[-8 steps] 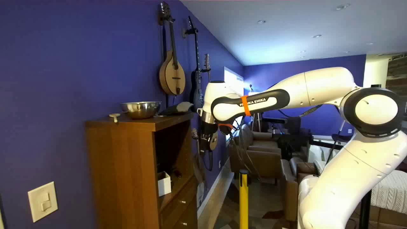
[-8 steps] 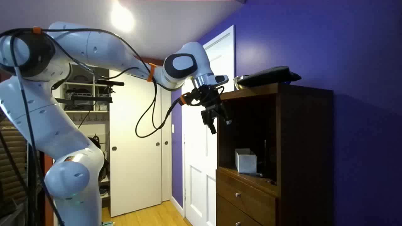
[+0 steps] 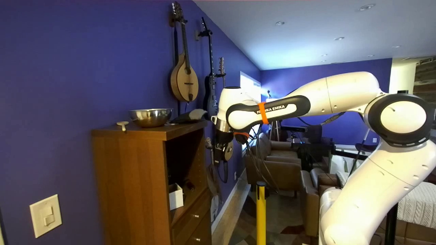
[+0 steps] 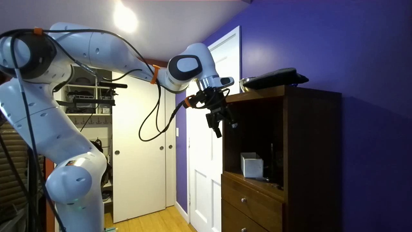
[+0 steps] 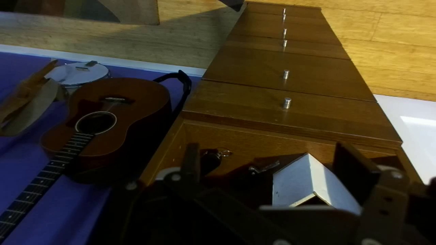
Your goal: Open the top drawer
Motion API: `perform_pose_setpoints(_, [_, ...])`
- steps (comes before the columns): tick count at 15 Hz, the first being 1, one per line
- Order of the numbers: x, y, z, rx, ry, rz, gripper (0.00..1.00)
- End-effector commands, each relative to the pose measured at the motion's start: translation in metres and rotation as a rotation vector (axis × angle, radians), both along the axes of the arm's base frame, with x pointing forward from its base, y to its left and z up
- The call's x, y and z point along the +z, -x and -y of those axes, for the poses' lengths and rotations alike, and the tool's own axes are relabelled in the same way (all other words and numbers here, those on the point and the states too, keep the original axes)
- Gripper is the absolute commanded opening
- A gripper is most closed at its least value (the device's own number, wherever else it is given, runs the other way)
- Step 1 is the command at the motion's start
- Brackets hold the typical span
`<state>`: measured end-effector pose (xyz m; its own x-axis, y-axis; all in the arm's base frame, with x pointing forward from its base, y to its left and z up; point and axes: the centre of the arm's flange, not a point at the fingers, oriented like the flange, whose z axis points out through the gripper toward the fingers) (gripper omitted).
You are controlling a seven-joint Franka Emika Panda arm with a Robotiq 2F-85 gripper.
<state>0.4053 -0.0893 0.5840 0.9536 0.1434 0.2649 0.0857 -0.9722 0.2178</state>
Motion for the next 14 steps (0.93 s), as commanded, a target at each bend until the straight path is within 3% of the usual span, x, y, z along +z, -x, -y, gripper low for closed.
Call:
perform_pose_setpoints(1, [-0.018,-0.007,-0.004,0.002,-0.032,-0.036,1.0])
perform_pose_setpoints(6, [-0.121,-0.028,-0.028,-0.104,-0.206,-0.217,1.0])
perform_pose_setpoints(8, [-0.157,-0.034,-0.034,-0.069,-0.26,-0.212,1.0])
perform_pose_setpoints(10, [-0.187,-0.038,-0.038,-0.111,-0.254,-0.208,1.0])
perform_pose_setpoints(12, [-0.211,-0.039,-0.044,-0.115,-0.232,-0.263,1.0])
perform_pose_setpoints(13, [-0.192,-0.034,-0.037,-0.095,-0.231,-0.246,1.0])
perform_pose_setpoints(14, [-0.201,-0.035,-0.038,-0.096,-0.23,-0.263,1.0])
